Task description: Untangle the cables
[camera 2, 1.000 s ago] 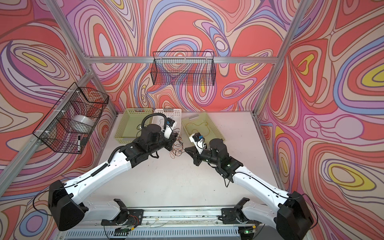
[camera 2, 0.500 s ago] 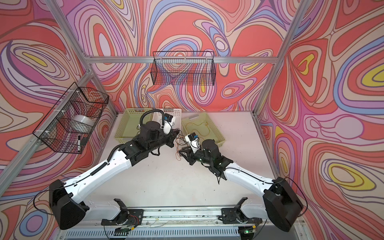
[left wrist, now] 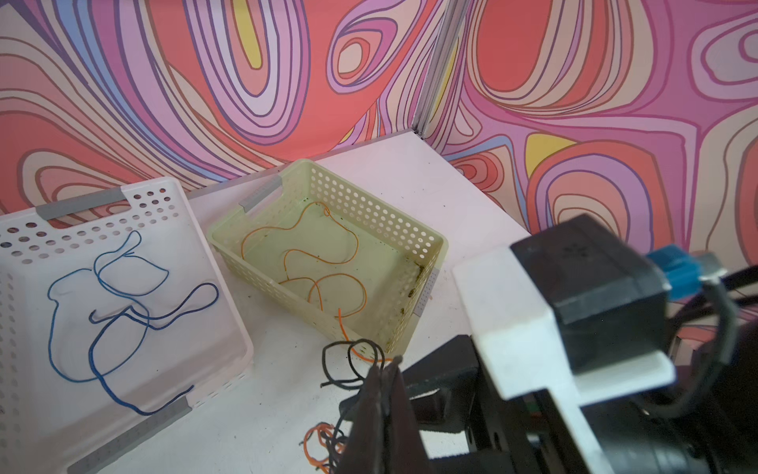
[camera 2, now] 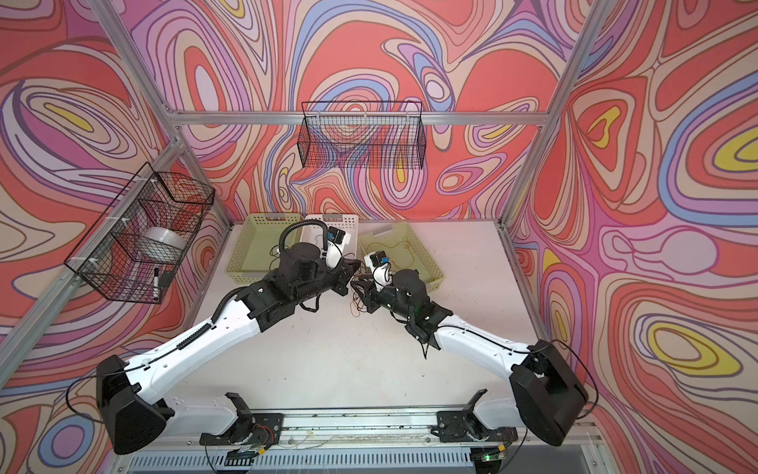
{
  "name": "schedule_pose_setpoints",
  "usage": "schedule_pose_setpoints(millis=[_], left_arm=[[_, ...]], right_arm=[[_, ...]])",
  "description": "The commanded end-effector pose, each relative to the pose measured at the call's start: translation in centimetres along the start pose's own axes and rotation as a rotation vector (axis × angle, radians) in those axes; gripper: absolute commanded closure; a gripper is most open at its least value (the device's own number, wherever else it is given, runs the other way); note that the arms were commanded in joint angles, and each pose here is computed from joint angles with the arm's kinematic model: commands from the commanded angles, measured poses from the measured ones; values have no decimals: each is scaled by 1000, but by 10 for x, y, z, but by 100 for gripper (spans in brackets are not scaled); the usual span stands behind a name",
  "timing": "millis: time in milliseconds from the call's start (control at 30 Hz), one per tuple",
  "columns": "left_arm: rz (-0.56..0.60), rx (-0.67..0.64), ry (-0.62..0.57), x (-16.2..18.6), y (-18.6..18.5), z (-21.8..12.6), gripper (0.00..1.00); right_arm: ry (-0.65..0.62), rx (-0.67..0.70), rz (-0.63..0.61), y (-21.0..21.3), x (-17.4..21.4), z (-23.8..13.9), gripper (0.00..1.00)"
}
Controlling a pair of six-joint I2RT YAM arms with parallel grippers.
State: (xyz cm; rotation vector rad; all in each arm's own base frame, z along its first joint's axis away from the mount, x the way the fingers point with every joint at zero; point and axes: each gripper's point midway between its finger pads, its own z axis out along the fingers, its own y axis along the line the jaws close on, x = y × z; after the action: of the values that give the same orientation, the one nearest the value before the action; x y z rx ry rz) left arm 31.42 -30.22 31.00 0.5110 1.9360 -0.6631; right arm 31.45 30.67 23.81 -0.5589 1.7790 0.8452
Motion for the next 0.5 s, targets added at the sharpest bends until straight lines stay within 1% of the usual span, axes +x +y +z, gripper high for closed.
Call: schedule_pose_setpoints(millis=[0, 133, 267, 367, 467], left_arm=[[-15, 47, -73, -28, -16, -14, 100], [-9, 64, -80, -31, -21, -17, 100], [2, 68, -85, -34, -24, -21, 100], [6, 62, -85, -33, -23, -23, 100], [13, 61, -86, -34, -23, -24, 100]], right_arm=[[-34, 38, -41, -4, -12, 1, 71], [-29, 65, -61, -8, -12, -1, 74], [-18, 53, -82, -6, -9, -4, 75], [-26, 9, -105, 2, -8, -9, 72], [-26, -14, -128, 7, -4, -16, 72]])
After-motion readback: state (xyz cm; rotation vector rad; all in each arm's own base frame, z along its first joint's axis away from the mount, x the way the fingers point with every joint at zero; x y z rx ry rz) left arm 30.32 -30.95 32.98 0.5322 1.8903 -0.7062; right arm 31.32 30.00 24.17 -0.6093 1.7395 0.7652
